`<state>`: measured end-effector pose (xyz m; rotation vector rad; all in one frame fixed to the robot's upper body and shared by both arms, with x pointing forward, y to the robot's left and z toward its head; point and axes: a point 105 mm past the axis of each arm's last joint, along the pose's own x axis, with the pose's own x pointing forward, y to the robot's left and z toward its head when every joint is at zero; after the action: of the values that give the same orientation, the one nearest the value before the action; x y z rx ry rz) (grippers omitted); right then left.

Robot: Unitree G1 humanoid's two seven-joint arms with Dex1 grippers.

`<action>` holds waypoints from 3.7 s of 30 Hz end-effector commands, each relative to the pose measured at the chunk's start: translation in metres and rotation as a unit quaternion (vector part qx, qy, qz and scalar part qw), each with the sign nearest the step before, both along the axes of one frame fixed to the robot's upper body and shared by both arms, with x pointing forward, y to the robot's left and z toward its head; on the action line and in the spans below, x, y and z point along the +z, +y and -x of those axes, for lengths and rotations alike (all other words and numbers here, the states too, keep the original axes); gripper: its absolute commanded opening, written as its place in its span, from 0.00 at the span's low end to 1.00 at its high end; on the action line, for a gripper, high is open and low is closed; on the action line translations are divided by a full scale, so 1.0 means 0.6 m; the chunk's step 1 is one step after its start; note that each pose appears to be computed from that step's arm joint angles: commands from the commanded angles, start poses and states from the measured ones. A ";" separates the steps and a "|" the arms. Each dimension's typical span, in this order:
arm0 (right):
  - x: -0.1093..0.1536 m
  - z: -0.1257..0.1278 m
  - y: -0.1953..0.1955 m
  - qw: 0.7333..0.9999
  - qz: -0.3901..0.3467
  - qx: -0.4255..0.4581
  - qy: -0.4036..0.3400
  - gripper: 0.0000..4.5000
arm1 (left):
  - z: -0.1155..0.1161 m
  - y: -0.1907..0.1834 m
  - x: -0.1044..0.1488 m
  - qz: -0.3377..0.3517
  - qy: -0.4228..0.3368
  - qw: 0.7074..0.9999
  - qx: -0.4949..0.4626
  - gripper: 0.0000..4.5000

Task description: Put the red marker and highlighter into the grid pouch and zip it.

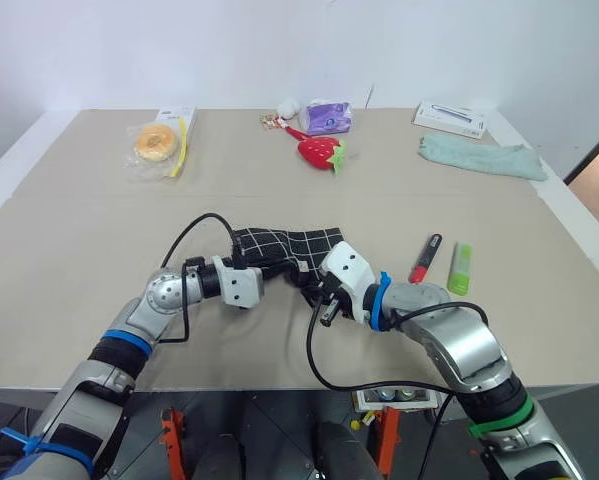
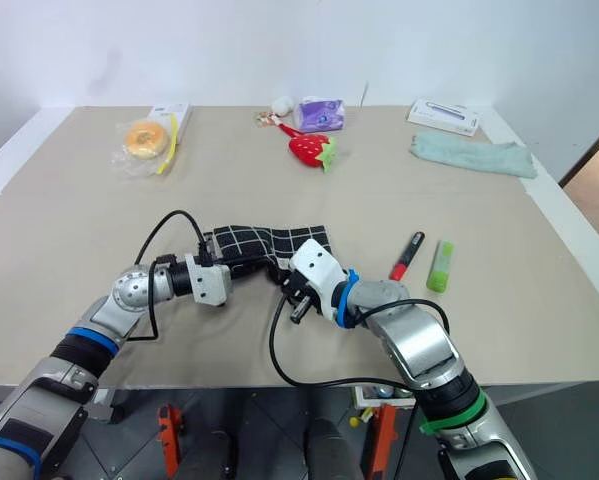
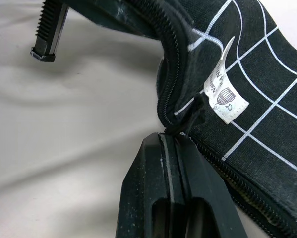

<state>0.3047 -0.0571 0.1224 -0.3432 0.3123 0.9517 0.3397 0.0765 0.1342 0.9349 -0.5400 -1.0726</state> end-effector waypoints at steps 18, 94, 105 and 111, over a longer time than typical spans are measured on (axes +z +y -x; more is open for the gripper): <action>0.051 -0.017 -0.030 0.997 -0.066 -0.034 -0.012 0.02 | -0.007 0.003 0.053 0.073 -0.022 0.997 0.016 0.00; 0.018 -0.078 -0.265 0.880 -0.012 -0.475 0.017 0.11 | 0.003 -0.003 0.025 0.035 0.014 0.999 0.003 0.00; 0.107 -0.024 -0.226 0.947 0.202 -0.040 -0.247 0.11 | -0.002 -0.004 0.031 0.036 0.012 0.999 0.004 0.00; 0.079 0.003 -0.233 0.949 0.248 0.022 -0.194 0.11 | -0.002 -0.004 0.029 0.038 0.012 0.999 0.005 0.00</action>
<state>0.3064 -0.2012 0.1619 -0.9581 0.2016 0.7993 0.3399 0.0741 0.1407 0.8550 -0.5086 -1.0669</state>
